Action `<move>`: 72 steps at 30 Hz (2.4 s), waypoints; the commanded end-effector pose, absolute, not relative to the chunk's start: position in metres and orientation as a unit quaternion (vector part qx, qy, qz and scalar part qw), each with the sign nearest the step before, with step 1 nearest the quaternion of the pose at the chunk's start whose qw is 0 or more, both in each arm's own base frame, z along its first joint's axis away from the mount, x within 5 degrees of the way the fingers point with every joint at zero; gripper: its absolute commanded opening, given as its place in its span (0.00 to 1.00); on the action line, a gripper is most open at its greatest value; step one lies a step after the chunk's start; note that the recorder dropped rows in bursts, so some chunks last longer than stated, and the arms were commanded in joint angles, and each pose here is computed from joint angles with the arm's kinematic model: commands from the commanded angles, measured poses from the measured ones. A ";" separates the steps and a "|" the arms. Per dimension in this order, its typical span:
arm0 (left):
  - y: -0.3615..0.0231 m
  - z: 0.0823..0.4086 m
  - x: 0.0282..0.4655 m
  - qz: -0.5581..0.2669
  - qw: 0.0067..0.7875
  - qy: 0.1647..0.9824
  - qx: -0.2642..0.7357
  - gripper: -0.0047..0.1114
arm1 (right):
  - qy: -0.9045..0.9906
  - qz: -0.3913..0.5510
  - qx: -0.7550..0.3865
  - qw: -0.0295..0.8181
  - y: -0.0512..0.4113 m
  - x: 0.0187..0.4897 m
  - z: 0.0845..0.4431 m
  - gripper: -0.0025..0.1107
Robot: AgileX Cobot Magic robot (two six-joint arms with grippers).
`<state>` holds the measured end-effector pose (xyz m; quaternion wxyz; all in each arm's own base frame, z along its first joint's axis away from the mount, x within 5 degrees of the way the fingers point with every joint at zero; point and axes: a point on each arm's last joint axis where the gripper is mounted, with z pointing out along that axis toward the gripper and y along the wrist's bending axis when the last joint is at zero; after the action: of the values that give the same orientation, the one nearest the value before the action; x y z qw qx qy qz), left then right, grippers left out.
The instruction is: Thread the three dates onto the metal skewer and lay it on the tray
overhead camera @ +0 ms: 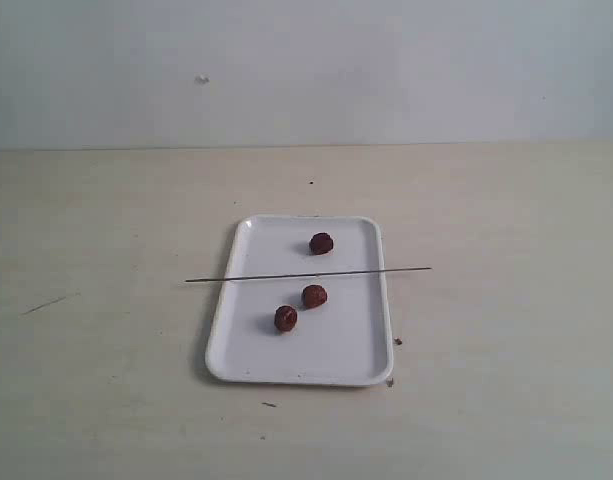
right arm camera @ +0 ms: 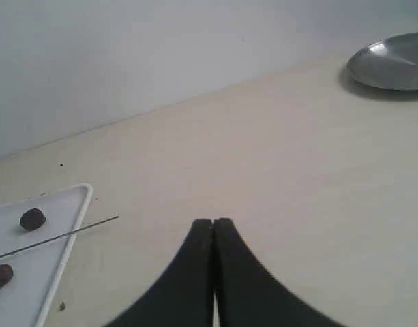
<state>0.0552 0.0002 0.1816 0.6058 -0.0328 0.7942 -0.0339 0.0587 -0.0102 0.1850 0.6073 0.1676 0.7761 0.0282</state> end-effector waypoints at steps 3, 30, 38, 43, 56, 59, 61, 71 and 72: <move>0.000 0.182 0.055 -0.036 0.606 0.794 -0.037 0.04 | 0.702 0.056 0.173 0.689 -0.010 0.062 0.203 0.02; 0.000 0.182 0.055 -0.036 0.606 0.794 -0.037 0.04 | 0.646 0.011 0.058 0.761 -0.019 0.167 0.372 0.02; 0.000 0.182 0.055 -0.036 0.606 0.794 -0.037 0.04 | 0.850 -0.140 -0.054 0.505 -0.018 0.322 0.340 0.02; 0.000 0.182 0.055 -0.036 0.606 0.794 -0.037 0.04 | 0.909 -0.247 -0.297 0.156 0.007 0.377 0.287 0.02; 0.000 0.182 0.055 -0.036 0.606 0.794 -0.037 0.04 | 0.736 -0.018 -0.660 0.147 0.149 0.389 0.227 0.37; 0.000 0.182 0.055 -0.036 0.606 0.794 -0.037 0.04 | 0.727 -0.013 -0.672 0.140 0.162 0.391 0.209 0.37; 0.000 0.182 0.055 -0.036 0.606 0.794 -0.037 0.04 | 0.727 -0.016 -0.672 0.140 0.164 0.396 0.195 0.37; 0.000 0.182 0.055 -0.036 0.606 0.794 -0.037 0.04 | 0.746 -0.016 -0.657 0.107 0.169 0.416 0.146 0.37; 0.000 0.182 0.055 -0.036 0.606 0.794 -0.037 0.04 | 0.747 -0.016 -0.657 0.105 0.170 0.417 0.143 0.37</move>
<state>0.0552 0.0002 0.1816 0.6058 -0.0328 0.7942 -0.0339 0.4128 0.1685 0.1475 0.1042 -0.6592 0.7446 -0.0131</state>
